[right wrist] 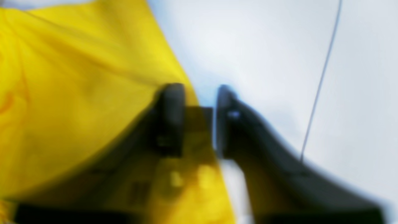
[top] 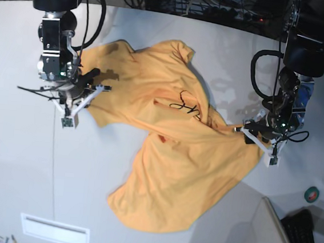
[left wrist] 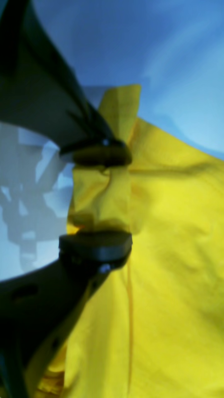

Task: Layout the t-shirt on the table in an organized manner, then fold the t-shirt properly
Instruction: 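Drag the shirt apart, then regrasp its edges with both grippers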

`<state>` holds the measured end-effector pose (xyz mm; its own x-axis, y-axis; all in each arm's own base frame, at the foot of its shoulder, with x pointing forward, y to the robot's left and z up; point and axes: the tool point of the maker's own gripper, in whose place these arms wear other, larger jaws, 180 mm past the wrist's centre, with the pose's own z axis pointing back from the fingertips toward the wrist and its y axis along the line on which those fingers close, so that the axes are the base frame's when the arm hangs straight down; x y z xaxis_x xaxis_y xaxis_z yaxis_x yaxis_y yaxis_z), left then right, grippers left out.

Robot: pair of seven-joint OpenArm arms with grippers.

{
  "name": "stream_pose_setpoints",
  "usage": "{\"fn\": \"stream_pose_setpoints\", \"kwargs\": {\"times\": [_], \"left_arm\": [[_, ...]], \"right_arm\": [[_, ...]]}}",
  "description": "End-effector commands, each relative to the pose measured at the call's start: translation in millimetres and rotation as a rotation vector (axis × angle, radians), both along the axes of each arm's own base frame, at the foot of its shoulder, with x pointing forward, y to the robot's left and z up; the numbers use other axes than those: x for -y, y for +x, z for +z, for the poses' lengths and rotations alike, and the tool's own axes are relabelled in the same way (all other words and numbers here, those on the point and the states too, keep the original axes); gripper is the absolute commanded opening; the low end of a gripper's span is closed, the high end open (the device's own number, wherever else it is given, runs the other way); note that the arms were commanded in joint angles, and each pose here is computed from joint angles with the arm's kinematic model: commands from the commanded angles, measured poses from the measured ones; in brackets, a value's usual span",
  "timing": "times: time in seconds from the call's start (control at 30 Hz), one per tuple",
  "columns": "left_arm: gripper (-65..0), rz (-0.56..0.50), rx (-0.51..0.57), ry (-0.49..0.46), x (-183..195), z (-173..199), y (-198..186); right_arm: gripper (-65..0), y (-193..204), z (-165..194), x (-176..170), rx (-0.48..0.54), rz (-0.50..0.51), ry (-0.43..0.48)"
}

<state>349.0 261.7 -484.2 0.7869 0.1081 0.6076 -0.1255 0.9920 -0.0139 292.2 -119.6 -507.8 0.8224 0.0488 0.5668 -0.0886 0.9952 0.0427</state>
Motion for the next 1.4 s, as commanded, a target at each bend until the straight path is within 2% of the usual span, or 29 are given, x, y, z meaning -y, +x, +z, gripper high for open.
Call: {"fn": "stream_pose_setpoints", "kwargs": {"times": [0.0,0.3,0.47,0.6,0.67,0.83,0.9,0.93,1.0,1.03,1.07,1.2,1.3,1.37], "left_arm": [[-37.7,0.003,-0.009,0.011,-6,4,0],[-39.0,-0.053,0.11,0.001,14,42,26],[-38.5,-0.06,0.15,0.027,2,57,23],[-38.5,0.053,0.229,0.019,-32,82,7],[-38.3,0.066,0.253,0.018,-46,92,-9],[-38.0,0.091,0.191,0.02,-84,85,-64],[-33.1,0.099,0.169,0.025,-98,81,-86],[-29.3,0.109,0.16,0.03,-106,80,-97],[-20.9,0.12,0.15,0.045,-119,82,-114],[-17.9,0.118,0.144,0.048,-123,82,-121],[-15.6,0.112,0.144,0.049,-126,83,-125],[-14.0,0.114,0.155,0.052,-133,88,-130],[-14.2,0.117,0.162,0.049,-132,89,-129],[-14.2,0.117,0.161,0.048,-132,89,-129]], "right_arm": [[-65.0,-7,-8,7,-0.064,0.0,-0.027],[-65.0,50,28,36,0.046,-0.005,-0.088],[-65.0,85,62,49,0.141,-0.006,-0.121],[-65.0,115,94,58,0.222,-0.008,-0.144],[-65.0,130,102,59,0.235,-0.014,-0.142],[-65.0,149,107,64,0.211,-0.031,-0.137],[-65.0,147,112,65,0.176,-0.032,-0.146],[-58.8,147,118,65,0.181,-0.032,-0.15],[-40.7,146,138,63,0.23,-0.028,-0.16],[-33.9,144,150,60,0.274,-0.02,-0.164],[-30.5,141,163,57,0.317,-0.014,-0.167],[-29.7,140,181,45,0.371,0.017,-0.173],[-29.7,152,151,58,0.269,-0.01,-0.165],[-29.7,157,117,83,0.158,-0.054,-0.165]]}}
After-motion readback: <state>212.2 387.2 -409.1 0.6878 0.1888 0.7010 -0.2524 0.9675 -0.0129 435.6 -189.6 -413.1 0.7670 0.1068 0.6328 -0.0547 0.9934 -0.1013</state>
